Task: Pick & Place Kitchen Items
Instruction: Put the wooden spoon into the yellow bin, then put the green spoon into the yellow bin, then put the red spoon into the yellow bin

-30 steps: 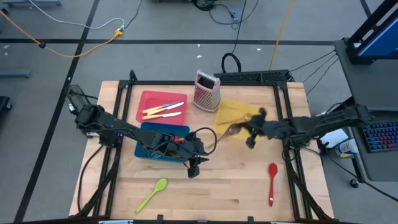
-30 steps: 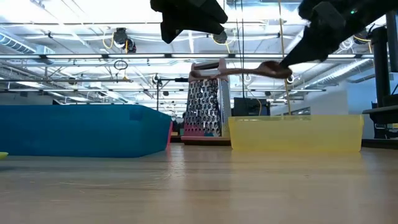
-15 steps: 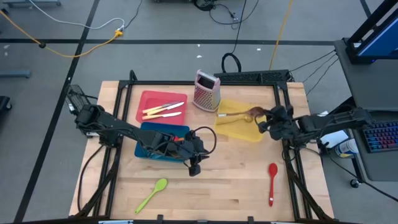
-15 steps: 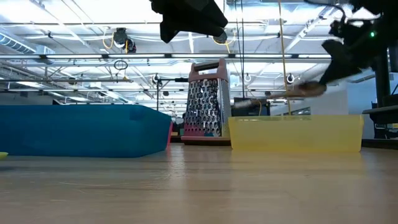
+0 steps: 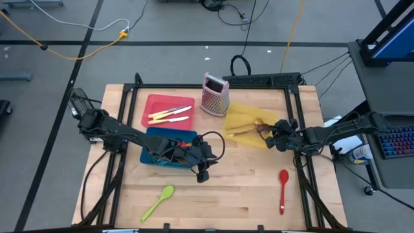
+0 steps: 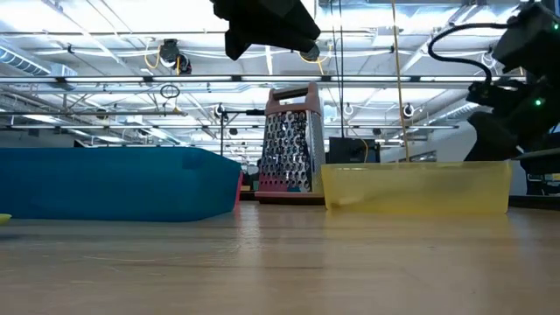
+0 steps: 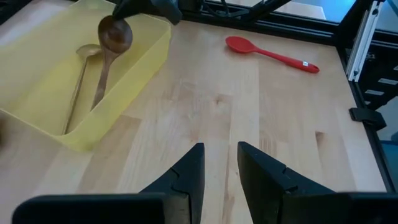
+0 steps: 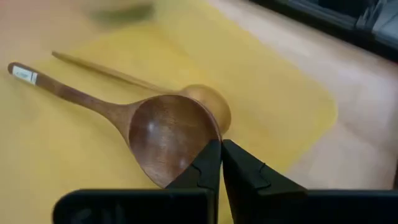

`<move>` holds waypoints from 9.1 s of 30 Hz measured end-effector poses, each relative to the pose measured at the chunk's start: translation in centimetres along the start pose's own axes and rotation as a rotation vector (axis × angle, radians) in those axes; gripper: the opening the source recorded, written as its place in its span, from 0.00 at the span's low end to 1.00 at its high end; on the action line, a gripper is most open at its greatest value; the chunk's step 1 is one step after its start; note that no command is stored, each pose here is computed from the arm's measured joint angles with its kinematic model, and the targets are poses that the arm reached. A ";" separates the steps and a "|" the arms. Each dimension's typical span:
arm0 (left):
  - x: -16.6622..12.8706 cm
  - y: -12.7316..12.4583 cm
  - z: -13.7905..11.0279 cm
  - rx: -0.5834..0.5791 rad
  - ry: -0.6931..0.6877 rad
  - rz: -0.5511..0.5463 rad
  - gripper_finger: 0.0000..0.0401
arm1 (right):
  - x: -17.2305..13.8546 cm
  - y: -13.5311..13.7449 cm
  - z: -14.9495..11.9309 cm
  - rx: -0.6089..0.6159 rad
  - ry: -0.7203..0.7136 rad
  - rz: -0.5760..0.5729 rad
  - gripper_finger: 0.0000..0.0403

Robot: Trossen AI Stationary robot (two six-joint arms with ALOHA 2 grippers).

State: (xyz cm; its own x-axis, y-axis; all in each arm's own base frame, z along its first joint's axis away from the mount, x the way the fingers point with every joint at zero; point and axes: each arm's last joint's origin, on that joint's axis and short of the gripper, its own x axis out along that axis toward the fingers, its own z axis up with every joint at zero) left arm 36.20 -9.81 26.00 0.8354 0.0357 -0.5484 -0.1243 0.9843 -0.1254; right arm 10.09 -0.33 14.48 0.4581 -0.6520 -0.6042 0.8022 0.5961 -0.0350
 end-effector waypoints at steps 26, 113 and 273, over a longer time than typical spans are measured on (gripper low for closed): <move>-0.1 -0.1 -0.1 0.004 -0.005 0.020 0.24 | -1.2 3.9 3.5 -0.111 -0.355 0.464 0.32; -7.9 -11.6 -15.9 -0.672 0.870 0.349 0.24 | -1.7 4.4 1.7 -0.576 -0.766 0.743 0.32; -1.8 2.7 4.3 0.207 0.099 0.655 0.28 | -6.0 6.8 -0.4 -0.695 -0.023 1.536 0.32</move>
State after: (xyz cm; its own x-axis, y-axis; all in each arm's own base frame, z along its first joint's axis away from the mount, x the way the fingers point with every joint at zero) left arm 36.68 -6.51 30.21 0.5689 0.6273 -0.5318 -0.4734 0.7786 0.4119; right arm 12.63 7.85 17.56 0.6102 0.6842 -0.3994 -0.6655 0.7162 0.2101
